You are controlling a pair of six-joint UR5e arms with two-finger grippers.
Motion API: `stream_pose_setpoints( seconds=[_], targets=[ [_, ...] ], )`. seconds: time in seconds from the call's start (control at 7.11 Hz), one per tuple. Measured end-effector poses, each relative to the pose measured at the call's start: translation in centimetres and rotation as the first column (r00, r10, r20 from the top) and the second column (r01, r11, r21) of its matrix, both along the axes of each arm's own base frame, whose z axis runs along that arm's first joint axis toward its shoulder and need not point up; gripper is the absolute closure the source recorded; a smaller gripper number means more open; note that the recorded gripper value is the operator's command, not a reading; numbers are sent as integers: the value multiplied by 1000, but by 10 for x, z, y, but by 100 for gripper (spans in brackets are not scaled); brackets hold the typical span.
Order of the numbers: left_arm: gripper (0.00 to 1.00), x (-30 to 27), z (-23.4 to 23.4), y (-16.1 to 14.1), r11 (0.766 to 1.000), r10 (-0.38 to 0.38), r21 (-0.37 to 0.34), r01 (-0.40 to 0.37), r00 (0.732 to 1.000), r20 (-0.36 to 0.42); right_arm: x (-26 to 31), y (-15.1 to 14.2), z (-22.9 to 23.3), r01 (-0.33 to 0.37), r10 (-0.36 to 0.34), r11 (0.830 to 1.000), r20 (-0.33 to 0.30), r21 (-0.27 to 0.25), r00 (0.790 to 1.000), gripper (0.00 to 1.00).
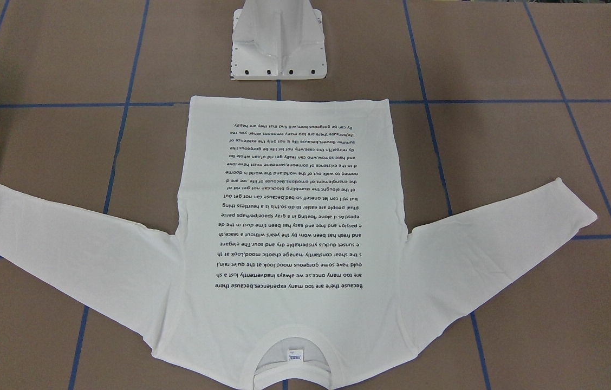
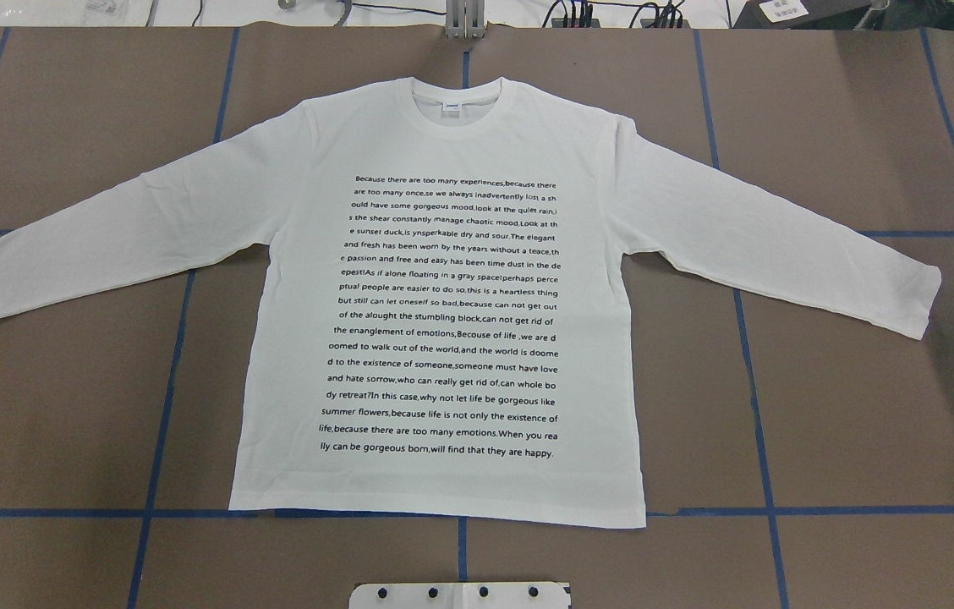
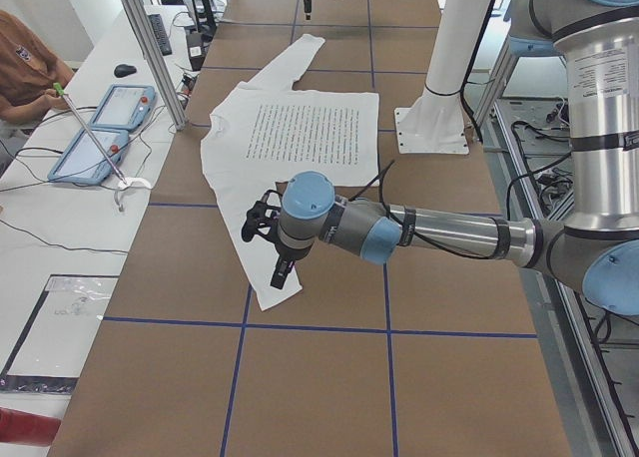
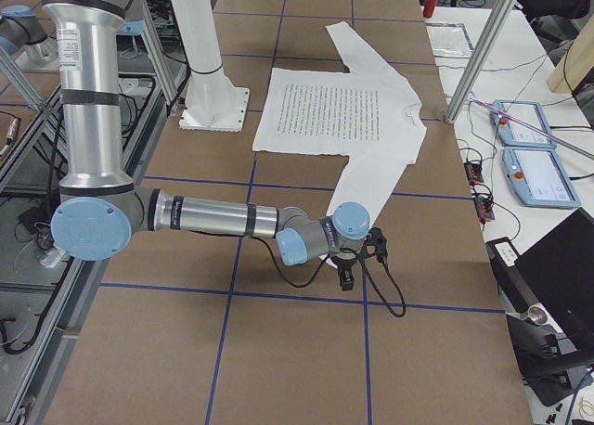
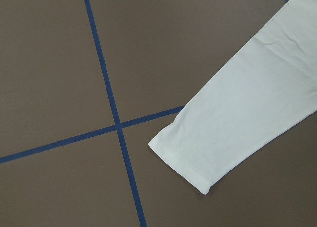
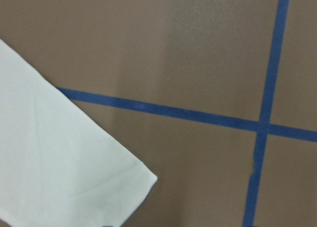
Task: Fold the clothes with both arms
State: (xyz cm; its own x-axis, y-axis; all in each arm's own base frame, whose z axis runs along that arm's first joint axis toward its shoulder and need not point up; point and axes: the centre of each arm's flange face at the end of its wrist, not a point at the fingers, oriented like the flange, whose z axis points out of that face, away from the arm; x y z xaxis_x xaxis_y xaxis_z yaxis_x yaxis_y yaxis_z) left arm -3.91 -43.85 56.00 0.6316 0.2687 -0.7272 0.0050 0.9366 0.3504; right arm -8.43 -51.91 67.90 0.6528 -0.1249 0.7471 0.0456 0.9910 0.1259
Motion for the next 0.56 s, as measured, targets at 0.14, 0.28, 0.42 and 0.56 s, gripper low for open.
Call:
stream_pose_setpoints(
  seconds=[0.14, 0.28, 0.42, 0.56],
  targets=[
    [0, 1, 0, 0, 1000, 0, -8, 0, 1000, -13, -20, -5, 2, -17, 18, 999, 9, -36, 1000, 8],
    [0, 1, 0, 0, 1000, 0, -10, 0, 1000, -16, -33, -7, 3, -15, 16, 998, 11, -53, 1000, 8],
    [0, 1, -1, 0, 1000, 0, -10, 0, 1000, -17, -42, -8, 3, -8, 9, 998, 11, -60, 1000, 8],
    [0, 1, -1, 0, 1000, 0, -9, -1, 1000, -17, -49, -11, 4, 0, 1, 998, 10, -64, 1000, 10]
  ],
)
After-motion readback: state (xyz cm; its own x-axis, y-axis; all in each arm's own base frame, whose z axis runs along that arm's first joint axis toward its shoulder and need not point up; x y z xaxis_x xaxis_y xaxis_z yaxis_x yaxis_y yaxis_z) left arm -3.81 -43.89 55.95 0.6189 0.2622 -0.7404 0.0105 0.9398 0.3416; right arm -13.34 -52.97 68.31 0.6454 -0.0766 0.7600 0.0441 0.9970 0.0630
